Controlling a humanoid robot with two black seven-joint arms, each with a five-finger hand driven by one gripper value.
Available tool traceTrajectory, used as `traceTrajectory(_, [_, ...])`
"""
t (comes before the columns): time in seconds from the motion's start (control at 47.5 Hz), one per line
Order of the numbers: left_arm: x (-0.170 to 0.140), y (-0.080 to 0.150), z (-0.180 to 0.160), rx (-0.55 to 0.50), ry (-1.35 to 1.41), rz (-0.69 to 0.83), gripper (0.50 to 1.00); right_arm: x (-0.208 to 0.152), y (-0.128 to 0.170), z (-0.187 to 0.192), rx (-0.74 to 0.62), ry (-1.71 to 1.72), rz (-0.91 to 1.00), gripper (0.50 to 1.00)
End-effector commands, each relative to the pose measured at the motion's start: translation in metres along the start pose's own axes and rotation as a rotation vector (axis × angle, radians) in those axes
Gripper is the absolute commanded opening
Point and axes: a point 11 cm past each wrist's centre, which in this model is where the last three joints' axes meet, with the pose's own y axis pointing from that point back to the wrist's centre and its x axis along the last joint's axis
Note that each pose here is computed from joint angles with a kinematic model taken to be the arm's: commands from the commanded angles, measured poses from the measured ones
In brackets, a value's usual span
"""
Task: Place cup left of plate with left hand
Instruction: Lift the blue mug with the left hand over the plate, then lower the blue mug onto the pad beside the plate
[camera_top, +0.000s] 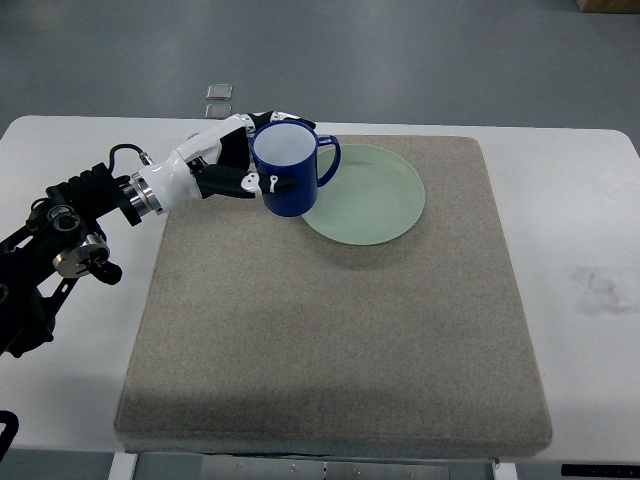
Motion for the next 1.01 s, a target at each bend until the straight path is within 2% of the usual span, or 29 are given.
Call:
traceTrajectory(0.0, [0.015,0.008,0.007,-0.015,-0.002,0.04,0.5,0.0,0.0,0.0,0.0,0.0,0.0,0.932])
traceTrajectory(0.189, [0.052,0.032,0.01,-0.021,0.035,0.149,0.5,0.0,0.0,0.0,0.0,0.0,0.0,0.932])
traceTrajectory(0.463, [0.087,0.061,-0.023,0.056,0.096,0.304,0.5,0.0,0.0,0.0,0.0,0.0,0.0,0.932])
traceTrajectory(0.694, [0.087,0.068,-0.045,0.103,0.104,0.345,0.5,0.0,0.0,0.0,0.0,0.0,0.0,0.932])
traceTrajectory(0.778, [0.074,0.061,-0.057,0.118,0.121,0.321,0.5,0.0,0.0,0.0,0.0,-0.001,0.002,0.932])
traceTrajectory(0.989, [0.064,0.061,-0.073,0.147,0.129,0.305,0.5,0.0,0.0,0.0,0.0,-0.001,0.002,0.932])
